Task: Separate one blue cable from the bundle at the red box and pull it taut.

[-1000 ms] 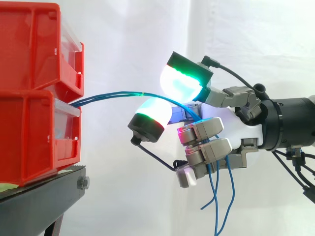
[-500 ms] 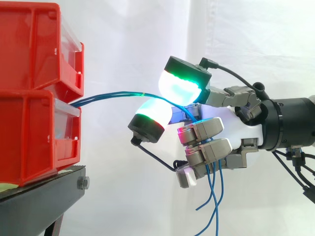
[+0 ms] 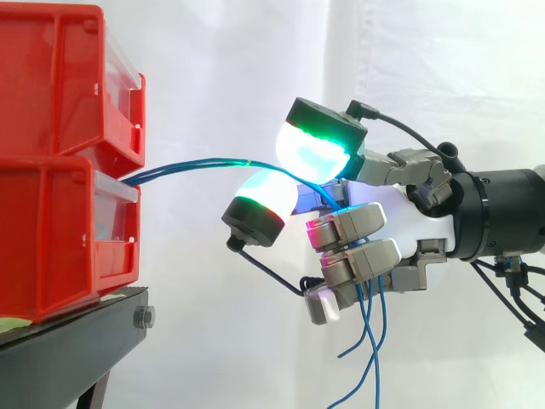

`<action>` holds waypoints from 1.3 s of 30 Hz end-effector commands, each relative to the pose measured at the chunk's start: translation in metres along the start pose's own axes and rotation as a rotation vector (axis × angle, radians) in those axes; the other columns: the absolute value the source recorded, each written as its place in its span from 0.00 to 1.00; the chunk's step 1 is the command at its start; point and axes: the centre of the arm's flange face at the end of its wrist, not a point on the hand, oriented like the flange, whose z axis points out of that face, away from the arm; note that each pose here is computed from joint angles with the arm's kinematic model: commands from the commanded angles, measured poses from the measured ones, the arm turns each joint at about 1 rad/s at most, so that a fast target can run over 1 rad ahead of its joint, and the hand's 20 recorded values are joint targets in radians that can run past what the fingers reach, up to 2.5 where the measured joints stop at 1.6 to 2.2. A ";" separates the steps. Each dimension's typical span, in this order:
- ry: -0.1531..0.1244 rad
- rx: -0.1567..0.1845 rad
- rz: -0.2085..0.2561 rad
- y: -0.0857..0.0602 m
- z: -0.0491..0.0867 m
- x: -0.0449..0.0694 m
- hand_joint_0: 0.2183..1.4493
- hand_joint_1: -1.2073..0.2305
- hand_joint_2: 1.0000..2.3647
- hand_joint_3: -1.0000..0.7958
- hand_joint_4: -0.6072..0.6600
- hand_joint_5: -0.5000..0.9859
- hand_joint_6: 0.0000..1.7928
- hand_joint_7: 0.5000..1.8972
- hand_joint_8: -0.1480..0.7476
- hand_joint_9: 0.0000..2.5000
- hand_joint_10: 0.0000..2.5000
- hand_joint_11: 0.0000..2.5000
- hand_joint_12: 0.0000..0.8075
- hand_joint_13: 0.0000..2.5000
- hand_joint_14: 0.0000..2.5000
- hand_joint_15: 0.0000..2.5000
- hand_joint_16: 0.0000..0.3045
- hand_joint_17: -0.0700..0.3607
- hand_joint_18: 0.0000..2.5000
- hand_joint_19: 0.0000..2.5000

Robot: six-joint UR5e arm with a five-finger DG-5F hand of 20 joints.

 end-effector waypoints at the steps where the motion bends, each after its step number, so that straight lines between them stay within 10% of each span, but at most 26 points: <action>1: 0.001 -0.001 0.000 0.001 0.000 -0.001 0.42 0.24 0.01 0.33 0.43 0.22 0.49 0.39 0.46 0.52 0.00 0.65 0.38 0.54 0.01 0.61 0.14 0.39 0.35 0.30; 33: -0.002 0.004 0.011 0.001 0.000 -0.002 0.28 0.42 0.00 0.28 0.53 0.21 0.47 0.36 0.47 0.50 0.00 0.63 0.39 0.52 0.01 0.59 0.15 0.41 0.34 0.32; 39: -0.004 0.002 0.011 0.002 -0.001 -0.003 0.30 0.42 0.01 0.46 0.52 0.22 0.49 0.38 0.50 0.51 0.00 0.63 0.43 0.53 0.00 0.59 0.17 0.43 0.36 0.32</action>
